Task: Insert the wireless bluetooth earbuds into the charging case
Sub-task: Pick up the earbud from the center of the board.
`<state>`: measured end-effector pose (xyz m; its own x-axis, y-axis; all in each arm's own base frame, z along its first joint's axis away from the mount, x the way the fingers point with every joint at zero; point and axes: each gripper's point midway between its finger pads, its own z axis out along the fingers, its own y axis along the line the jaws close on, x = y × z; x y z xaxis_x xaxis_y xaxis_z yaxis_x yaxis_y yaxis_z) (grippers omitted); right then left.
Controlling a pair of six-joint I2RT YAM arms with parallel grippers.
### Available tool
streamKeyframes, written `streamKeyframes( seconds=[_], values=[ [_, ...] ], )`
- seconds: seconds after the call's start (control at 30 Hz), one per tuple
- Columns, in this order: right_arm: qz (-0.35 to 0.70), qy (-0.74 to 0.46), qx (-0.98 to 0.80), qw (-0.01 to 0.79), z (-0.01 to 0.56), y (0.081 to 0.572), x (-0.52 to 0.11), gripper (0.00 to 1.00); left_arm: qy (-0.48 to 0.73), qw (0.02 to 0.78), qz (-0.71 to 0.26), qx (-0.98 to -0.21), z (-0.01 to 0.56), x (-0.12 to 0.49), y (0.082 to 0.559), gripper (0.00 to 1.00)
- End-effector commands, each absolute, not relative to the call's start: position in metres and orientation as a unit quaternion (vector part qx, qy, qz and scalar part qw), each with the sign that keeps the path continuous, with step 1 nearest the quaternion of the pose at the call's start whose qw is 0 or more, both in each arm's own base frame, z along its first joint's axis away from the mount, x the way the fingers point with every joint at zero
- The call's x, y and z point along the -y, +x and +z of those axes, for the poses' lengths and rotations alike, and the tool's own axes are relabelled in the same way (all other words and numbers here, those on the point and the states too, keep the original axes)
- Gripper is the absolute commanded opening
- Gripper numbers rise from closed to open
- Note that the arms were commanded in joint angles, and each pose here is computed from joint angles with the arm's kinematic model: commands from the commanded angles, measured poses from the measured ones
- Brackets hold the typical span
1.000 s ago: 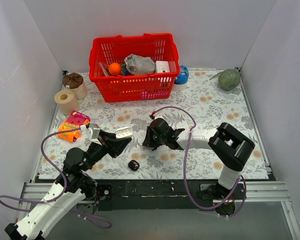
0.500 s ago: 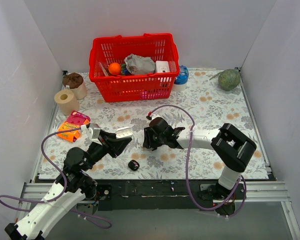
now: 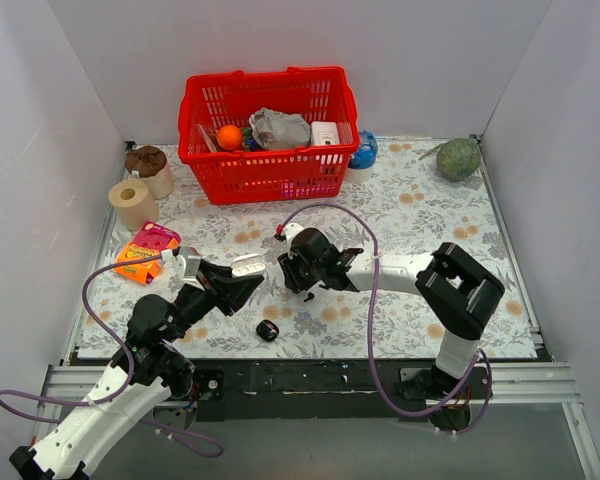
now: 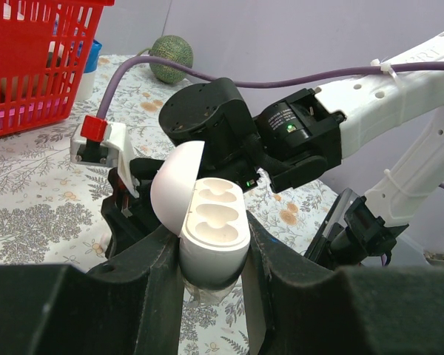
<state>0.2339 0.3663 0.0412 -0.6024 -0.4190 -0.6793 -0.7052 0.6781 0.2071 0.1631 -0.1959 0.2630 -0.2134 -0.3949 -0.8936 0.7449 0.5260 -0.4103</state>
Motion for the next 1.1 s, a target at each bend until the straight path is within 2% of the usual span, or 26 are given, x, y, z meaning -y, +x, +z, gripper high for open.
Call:
streamKeyframes(
  seconds=[0.0,0.3,1.07],
  values=[
    [0.250,-0.351,-0.839,0.331,0.056,0.244,-0.386,0.43,0.142,0.622,-0.471,-0.609,0.280,0.194,0.160,0.00],
    [0.216,-0.313,-0.832,0.403,0.087,0.269,-0.364,0.45,0.140,0.622,-0.470,-0.611,0.279,0.193,0.160,0.00],
    [0.221,-0.340,-0.852,0.330,0.044,0.258,-0.354,0.44,0.142,0.619,-0.472,-0.612,0.279,0.194,0.160,0.00]
  ],
)
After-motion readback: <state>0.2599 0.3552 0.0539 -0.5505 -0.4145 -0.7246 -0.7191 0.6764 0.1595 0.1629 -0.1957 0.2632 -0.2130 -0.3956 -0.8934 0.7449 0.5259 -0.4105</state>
